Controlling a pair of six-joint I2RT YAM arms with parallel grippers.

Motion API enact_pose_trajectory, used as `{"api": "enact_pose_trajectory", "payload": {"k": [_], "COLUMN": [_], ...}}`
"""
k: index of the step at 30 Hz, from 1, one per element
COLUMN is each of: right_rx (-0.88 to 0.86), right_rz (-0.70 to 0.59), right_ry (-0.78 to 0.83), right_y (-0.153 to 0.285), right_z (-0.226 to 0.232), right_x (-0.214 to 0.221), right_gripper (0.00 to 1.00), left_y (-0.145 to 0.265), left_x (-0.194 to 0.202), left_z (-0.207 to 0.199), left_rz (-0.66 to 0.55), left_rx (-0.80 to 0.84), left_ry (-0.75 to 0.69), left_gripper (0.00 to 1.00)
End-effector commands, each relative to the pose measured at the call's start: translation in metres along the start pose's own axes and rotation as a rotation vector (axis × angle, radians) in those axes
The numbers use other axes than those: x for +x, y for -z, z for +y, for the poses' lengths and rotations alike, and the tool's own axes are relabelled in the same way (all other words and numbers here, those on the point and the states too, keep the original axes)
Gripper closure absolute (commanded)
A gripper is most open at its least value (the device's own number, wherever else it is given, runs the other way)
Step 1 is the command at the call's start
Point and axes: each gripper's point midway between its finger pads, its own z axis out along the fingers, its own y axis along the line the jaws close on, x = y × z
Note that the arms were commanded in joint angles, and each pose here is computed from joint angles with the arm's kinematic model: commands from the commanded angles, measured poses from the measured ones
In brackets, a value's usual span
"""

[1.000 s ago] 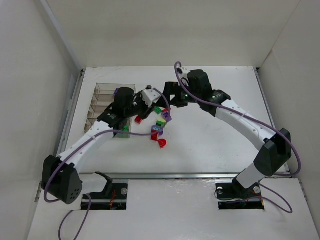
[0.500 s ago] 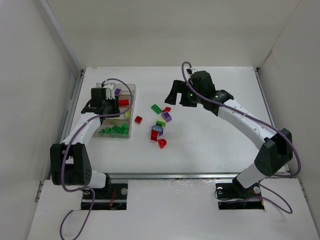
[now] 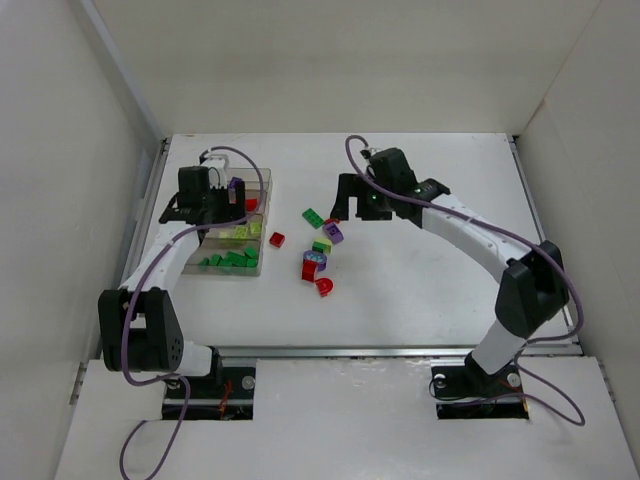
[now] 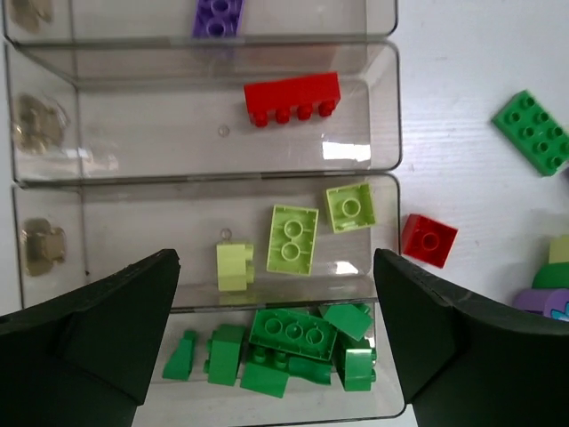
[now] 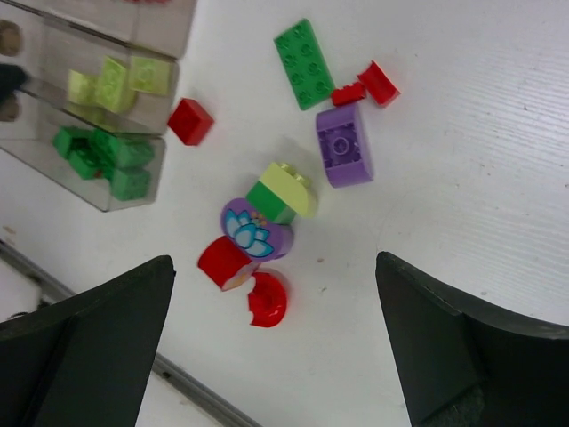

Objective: Sort the legos into containers by color

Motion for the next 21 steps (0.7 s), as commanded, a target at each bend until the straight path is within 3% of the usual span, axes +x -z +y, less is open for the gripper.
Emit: {"api": "enact_pose_trajectory", "payload": {"k": [1, 8, 10, 13, 21], "right_rx": [0.022, 0.082, 0.090, 0.087, 0.090], "right_rz": [0.026, 0.128, 0.152, 0.164, 0.224], "right_ry": [0.085, 0.151, 0.172, 0.188, 0.234], "right_y": [-0.013, -0.068, -0.084, -0.108, -0.129], "right_z": [-0.002, -0.021, -0.027, -0.027, -0.025], "right_x": [0.000, 0.008, 0.011, 0.013, 0.034], "right_gripper": [0.00, 0.00, 0.02, 0.14, 0.25], "left_y": [0.031, 0.059, 0.057, 0.056, 0.061], "left_x": [-0.059, -0.054, -0.042, -0.030, -0.025], "left_z": [-0.005, -0.065, -0.067, -0.076, -0.079], "left_rz": [-0.178, -0.269, -0.259, -0.238, -0.243], "left_rx": [0.029, 0.199, 0.208, 0.238, 0.246], "left_ry": [-0.063, -0.322, -0.327, -0.321, -0.317], "left_gripper": [0.11, 0.12, 0.12, 0.12, 0.12]}}
